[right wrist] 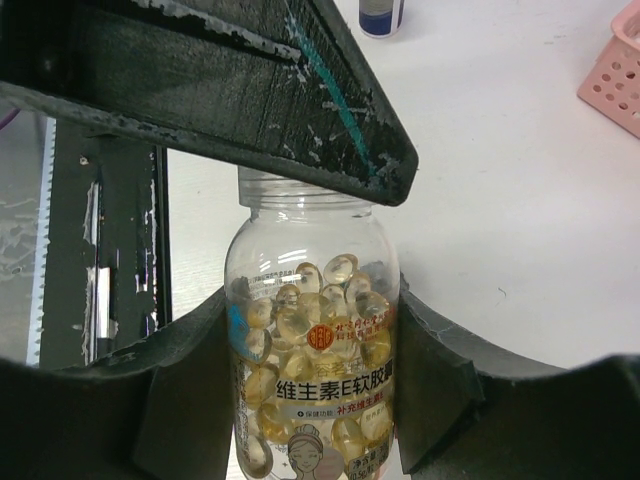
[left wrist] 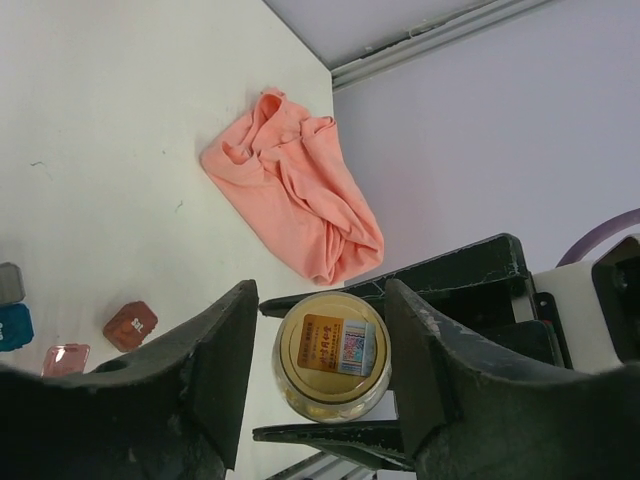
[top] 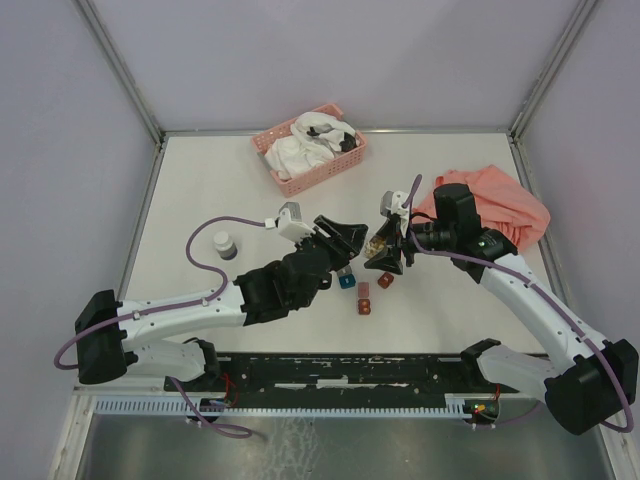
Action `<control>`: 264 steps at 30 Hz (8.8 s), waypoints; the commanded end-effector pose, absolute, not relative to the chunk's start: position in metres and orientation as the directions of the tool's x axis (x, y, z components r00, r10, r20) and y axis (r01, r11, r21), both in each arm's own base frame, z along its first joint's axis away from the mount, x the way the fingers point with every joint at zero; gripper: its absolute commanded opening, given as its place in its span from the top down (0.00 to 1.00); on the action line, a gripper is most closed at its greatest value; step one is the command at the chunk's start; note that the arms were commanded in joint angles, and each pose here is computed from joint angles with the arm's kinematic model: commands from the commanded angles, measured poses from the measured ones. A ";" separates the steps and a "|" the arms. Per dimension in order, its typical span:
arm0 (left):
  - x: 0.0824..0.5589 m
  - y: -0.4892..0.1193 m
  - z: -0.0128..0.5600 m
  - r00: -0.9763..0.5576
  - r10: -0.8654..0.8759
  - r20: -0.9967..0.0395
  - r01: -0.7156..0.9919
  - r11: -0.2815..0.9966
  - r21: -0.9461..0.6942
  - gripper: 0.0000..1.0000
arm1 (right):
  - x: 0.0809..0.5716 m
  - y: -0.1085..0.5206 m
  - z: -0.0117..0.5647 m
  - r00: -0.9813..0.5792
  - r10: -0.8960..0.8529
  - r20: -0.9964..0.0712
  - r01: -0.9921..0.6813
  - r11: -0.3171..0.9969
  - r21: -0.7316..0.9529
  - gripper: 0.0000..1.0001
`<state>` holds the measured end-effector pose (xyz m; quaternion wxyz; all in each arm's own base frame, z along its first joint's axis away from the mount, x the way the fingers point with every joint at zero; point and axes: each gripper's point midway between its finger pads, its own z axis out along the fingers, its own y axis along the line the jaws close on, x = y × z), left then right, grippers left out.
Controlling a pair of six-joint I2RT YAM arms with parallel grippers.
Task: Sort the pills into containers
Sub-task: Screw the lid of the pill bottle onto the pill bottle.
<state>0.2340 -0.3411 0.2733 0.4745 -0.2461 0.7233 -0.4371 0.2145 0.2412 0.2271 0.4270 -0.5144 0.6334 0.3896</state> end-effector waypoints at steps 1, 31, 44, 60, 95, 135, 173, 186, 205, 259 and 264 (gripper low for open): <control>0.238 -0.343 0.296 -0.392 -0.818 -0.421 0.056 0.436 -0.898 0.48 | 0.218 0.244 0.242 -0.060 -0.302 -0.951 -0.986 0.167 0.009 0.98; 0.215 -0.351 0.317 -0.389 -0.656 -0.647 0.452 0.476 -0.754 0.97 | 0.199 0.262 0.257 -0.267 -0.197 -0.943 -0.964 0.042 0.264 0.98; 0.185 -0.340 0.350 -0.374 -0.514 -0.772 0.839 0.168 -0.518 0.97 | 0.189 0.269 0.267 -0.354 -0.146 -0.924 -0.928 -0.069 0.366 0.98; 0.224 -0.283 0.353 -0.335 -0.706 -0.625 0.626 0.329 -0.707 0.03 | 0.186 0.266 0.268 -0.314 -0.149 -0.938 -0.942 -0.074 0.327 0.98; 0.246 -0.329 0.290 -0.404 -0.830 -0.384 0.022 0.411 -0.912 0.14 | 0.216 0.245 0.248 -0.078 -0.286 -0.955 -0.985 0.167 0.031 0.98; 0.231 -0.344 0.297 -0.426 -0.761 -0.489 0.210 0.442 -0.872 0.91 | 0.207 0.255 0.251 -0.186 -0.245 -0.952 -0.980 0.111 0.162 0.98; 0.235 -0.282 0.324 -0.332 -0.675 -0.659 0.591 0.395 -0.703 0.08 | 0.190 0.268 0.262 -0.308 -0.154 -0.939 -0.947 -0.047 0.319 0.98; 0.214 -0.315 0.321 -0.471 -0.616 -0.631 0.583 0.319 -0.747 0.21 | 0.192 0.268 0.259 -0.303 -0.164 -0.939 -0.949 -0.032 0.312 0.98; 0.210 -0.331 0.313 -0.487 -0.627 -0.608 0.493 0.377 -0.784 0.51 | 0.195 0.267 0.256 -0.305 -0.172 -0.937 -0.950 -0.010 0.311 0.98; 0.214 -0.326 0.318 -0.474 -0.621 -0.624 0.549 0.346 -0.761 0.53 | 0.193 0.268 0.258 -0.317 -0.166 -0.934 -0.945 -0.028 0.326 0.98; 0.203 -0.332 0.323 -0.415 -0.558 -0.718 0.674 0.342 -0.655 0.82 | 0.192 0.269 0.258 -0.321 -0.166 -0.932 -0.943 -0.036 0.331 0.98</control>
